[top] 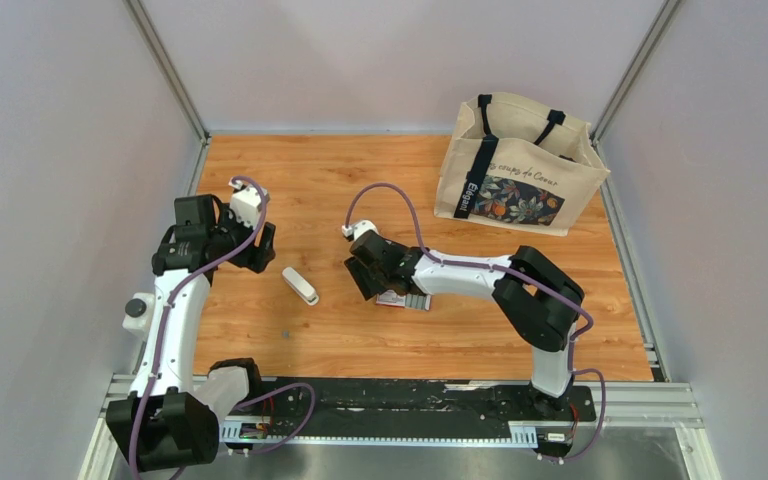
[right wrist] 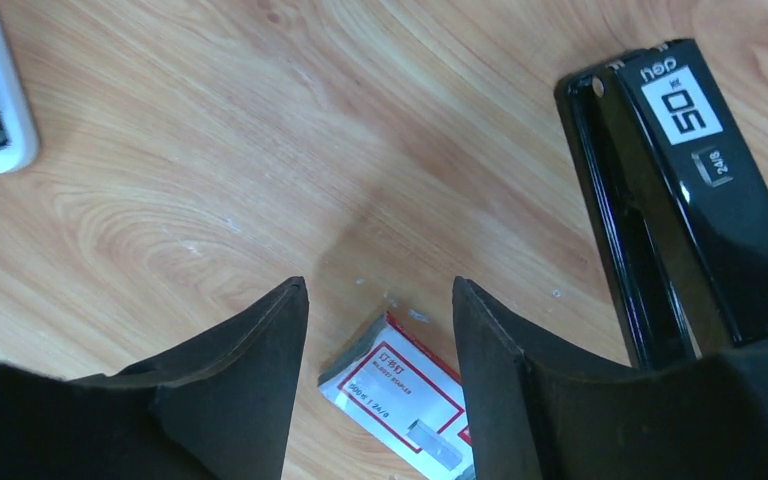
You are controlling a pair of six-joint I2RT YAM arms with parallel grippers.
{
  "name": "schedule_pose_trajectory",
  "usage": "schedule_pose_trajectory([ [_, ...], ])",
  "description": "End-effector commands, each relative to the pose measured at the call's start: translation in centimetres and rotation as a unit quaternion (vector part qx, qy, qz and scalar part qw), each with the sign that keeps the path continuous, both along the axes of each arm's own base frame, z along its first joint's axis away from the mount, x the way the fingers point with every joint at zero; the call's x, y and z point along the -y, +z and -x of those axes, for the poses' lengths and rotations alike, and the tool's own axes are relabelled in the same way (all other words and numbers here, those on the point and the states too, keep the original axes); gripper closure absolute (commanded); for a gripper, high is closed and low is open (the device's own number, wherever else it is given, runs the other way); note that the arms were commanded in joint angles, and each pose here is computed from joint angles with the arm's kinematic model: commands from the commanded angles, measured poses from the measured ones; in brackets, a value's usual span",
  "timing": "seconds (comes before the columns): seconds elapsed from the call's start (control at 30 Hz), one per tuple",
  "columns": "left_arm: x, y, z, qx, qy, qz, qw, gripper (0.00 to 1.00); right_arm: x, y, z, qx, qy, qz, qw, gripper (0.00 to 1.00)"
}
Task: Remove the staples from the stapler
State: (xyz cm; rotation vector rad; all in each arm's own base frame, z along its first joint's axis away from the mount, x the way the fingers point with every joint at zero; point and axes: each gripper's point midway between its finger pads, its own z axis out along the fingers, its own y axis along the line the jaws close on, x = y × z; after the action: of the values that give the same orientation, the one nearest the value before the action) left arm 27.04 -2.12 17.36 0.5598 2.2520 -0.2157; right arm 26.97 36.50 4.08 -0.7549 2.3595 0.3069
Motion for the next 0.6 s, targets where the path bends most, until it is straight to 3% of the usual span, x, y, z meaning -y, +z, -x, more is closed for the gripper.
schedule_pose_trajectory([
  [0.0,0.1,1.0,0.0,0.020,-0.018,-0.013,1.000,0.23,0.7,0.1,-0.9,0.019,-0.036,-0.020,0.999,0.42],
  [0.57,0.1,1.1,0.2,0.025,-0.022,-0.020,0.999,0.23,5.3,-1.8,2.7,-0.010,-0.083,-0.070,0.994,0.45],
])
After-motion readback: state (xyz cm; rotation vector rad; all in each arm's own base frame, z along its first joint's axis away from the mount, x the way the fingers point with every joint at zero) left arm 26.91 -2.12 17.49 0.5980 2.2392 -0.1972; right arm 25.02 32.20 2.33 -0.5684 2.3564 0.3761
